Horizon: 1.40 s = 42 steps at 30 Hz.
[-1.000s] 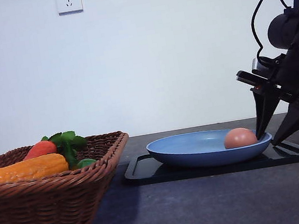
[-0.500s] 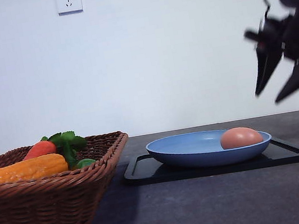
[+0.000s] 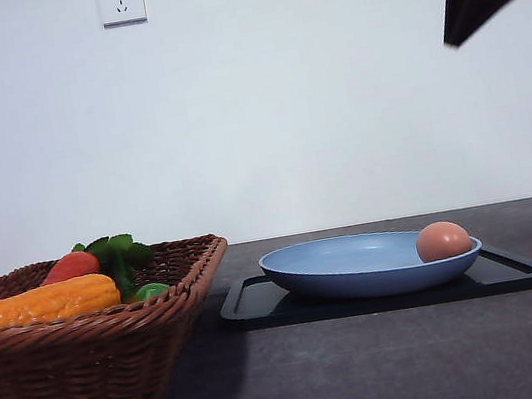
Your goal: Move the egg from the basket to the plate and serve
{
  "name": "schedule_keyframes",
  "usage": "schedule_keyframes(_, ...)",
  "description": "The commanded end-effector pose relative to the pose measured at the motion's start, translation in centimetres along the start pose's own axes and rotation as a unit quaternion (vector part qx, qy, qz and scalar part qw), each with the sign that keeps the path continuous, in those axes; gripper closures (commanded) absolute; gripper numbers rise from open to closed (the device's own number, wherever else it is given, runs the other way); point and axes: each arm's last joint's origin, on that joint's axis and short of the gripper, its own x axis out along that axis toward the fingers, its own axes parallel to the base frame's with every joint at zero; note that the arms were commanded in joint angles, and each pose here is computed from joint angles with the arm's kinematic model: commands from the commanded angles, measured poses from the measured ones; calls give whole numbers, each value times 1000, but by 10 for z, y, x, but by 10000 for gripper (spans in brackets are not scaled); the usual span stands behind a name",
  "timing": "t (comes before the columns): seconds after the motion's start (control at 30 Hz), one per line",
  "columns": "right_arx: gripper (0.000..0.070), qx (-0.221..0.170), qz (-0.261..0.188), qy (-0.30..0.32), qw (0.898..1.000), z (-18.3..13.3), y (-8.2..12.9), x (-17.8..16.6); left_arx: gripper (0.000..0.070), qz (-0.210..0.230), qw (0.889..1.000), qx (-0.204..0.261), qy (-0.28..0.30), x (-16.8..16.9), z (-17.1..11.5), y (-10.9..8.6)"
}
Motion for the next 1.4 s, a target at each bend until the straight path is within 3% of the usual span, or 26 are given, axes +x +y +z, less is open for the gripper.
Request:
schedule_keyframes(0.0, 700, -31, -31, -20, 999, 2, 11, -7, 700, 14, 1000, -17, 0, 4, -3, 5)
schedule_keyframes(0.13, 700, -69, -77, -85, 991, -10, 33, -24, 700, 46, 997, -54, -19, 9, -24, 18)
schedule_keyframes(0.27, 700, -84, -91, -143, 982, -29, 43, -29, 700, 53, 993, -85, -58, 13, -48, 20)
schedule_keyframes(0.53, 700, -87, -74, -231, 966, -88, 38, -1, 700, 50, 986, -130, -93, 22, -99, 15)
schedule_keyframes(0.67, 700, -81, -62, -268, 958, -116, 32, 15, 700, 46, 980, -157, -115, 21, -110, 15)
schedule_keyframes(0.83, 700, -86, -71, -248, 962, -127, 28, 23, 700, 45, 977, -172, -116, 20, -111, 15)
schedule_keyframes(1.37, 700, -81, -80, -256, 960, -126, 27, 22, 700, 40, 976, -172, -127, 12, -113, 15)
